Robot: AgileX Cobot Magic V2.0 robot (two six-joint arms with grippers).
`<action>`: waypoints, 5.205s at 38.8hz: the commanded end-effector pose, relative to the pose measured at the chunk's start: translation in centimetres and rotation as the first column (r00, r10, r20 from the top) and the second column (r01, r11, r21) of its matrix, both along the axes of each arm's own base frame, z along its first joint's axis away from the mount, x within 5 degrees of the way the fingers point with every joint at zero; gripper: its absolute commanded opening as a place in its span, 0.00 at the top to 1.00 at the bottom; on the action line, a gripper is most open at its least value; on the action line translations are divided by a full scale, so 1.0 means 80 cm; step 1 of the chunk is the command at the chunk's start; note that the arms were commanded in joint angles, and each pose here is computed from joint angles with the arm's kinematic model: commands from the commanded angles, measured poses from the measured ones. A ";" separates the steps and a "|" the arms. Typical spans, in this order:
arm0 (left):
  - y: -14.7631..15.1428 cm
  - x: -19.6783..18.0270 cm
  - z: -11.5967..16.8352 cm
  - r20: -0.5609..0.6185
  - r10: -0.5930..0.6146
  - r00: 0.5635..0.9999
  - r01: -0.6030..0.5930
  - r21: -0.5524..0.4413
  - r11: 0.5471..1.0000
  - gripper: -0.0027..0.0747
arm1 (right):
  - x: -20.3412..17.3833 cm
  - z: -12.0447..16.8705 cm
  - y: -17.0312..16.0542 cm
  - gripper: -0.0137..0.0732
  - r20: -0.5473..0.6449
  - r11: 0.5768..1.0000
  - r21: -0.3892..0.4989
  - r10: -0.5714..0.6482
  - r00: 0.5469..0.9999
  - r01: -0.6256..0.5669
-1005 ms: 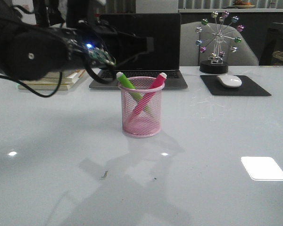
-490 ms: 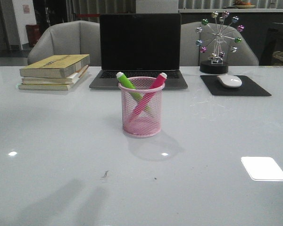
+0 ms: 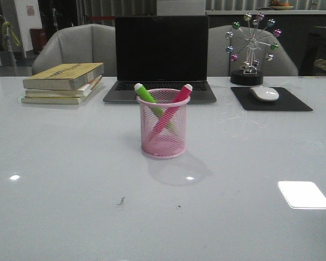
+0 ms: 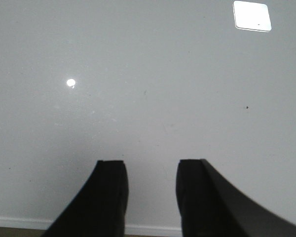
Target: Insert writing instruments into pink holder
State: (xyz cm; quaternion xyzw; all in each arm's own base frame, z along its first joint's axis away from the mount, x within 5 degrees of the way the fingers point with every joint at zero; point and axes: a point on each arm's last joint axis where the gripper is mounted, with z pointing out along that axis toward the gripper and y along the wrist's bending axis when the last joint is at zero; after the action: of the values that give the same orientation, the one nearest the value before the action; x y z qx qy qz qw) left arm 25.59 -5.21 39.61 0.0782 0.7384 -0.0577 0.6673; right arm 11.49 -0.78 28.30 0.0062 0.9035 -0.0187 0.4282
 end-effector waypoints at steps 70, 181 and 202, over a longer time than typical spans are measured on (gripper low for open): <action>0.044 -0.188 -0.101 -0.056 0.047 0.997 -0.049 -0.027 0.998 0.59 | 0.004 0.016 -0.001 0.41 0.087 1.000 -0.012 -0.004 0.996 0.005; 0.043 -0.188 -0.095 -0.012 0.037 0.999 -0.037 -0.038 0.999 0.59 | -0.028 0.044 0.003 0.81 0.328 1.000 -0.008 -0.008 0.945 0.011; 0.043 -0.188 -0.096 -0.013 0.037 0.999 -0.037 -0.037 0.999 0.59 | -0.041 0.050 0.005 0.81 0.378 1.000 -0.008 -0.007 0.926 0.010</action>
State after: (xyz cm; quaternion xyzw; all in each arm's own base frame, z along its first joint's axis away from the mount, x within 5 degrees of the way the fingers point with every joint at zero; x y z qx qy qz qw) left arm 10.46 -1.57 30.27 0.0500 0.7777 -0.0468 0.6249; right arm 8.08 -0.38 30.74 0.0085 0.8340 -0.0215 0.5513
